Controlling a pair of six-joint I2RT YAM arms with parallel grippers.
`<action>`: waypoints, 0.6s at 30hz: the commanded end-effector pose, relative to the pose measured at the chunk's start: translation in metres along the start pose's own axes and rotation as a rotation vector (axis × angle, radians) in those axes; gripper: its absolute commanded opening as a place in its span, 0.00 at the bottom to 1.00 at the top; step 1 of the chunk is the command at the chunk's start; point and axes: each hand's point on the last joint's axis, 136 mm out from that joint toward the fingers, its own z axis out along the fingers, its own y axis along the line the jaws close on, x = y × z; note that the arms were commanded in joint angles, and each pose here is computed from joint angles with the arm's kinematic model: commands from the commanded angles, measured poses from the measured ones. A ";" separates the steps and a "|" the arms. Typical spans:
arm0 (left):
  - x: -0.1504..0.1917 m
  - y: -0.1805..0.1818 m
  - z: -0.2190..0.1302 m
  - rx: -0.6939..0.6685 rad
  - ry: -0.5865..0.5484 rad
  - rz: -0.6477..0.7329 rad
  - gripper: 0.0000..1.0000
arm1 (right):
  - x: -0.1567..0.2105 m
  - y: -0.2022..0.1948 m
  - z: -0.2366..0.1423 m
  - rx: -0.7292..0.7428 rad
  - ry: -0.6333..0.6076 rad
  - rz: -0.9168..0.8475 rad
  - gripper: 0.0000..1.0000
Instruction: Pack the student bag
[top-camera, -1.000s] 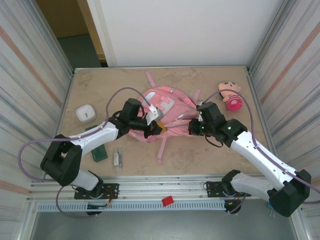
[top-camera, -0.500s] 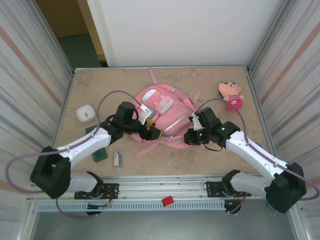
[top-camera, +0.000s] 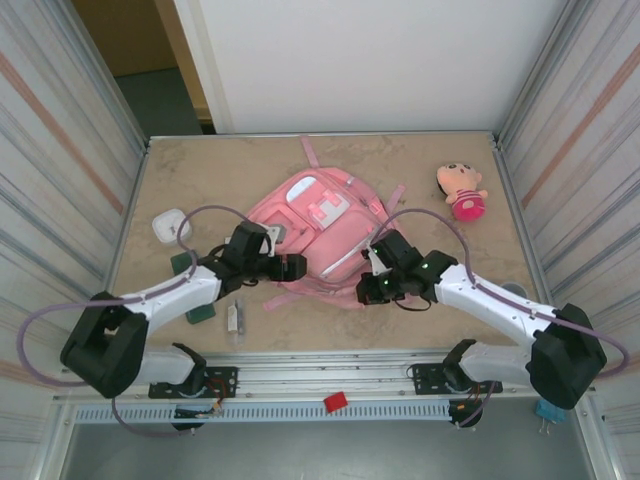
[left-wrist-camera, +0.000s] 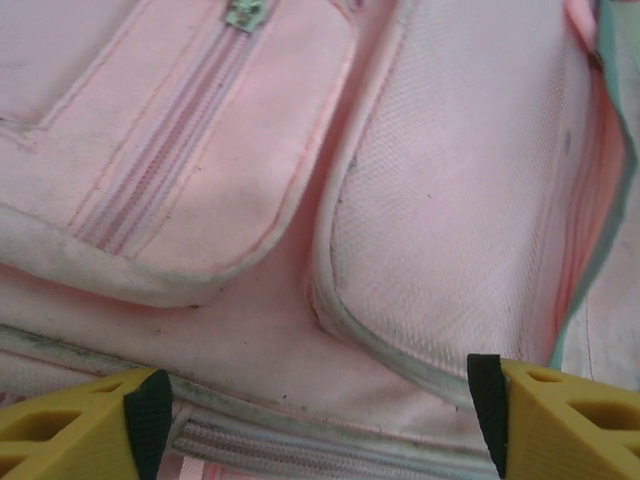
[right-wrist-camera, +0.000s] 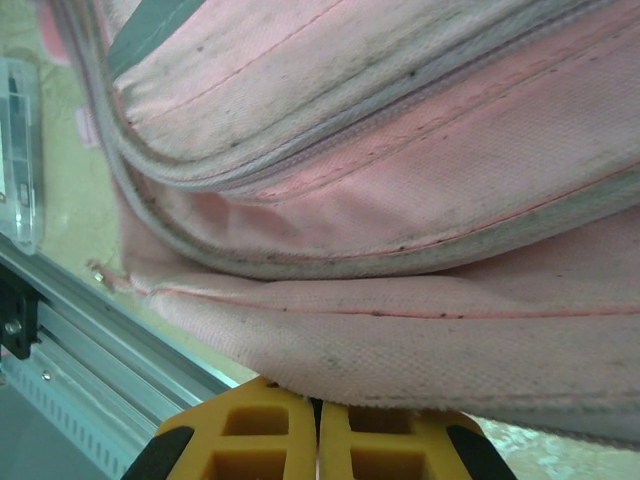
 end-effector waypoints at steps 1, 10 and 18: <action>-0.031 0.001 0.016 0.003 -0.070 -0.014 0.82 | -0.003 0.019 0.008 -0.059 -0.030 0.008 0.00; -0.098 -0.006 0.038 0.087 -0.144 -0.043 0.82 | -0.020 0.041 0.032 -0.081 -0.105 0.026 0.00; -0.066 -0.006 -0.012 0.088 -0.152 -0.209 0.79 | -0.026 0.061 0.051 -0.138 -0.059 0.002 0.00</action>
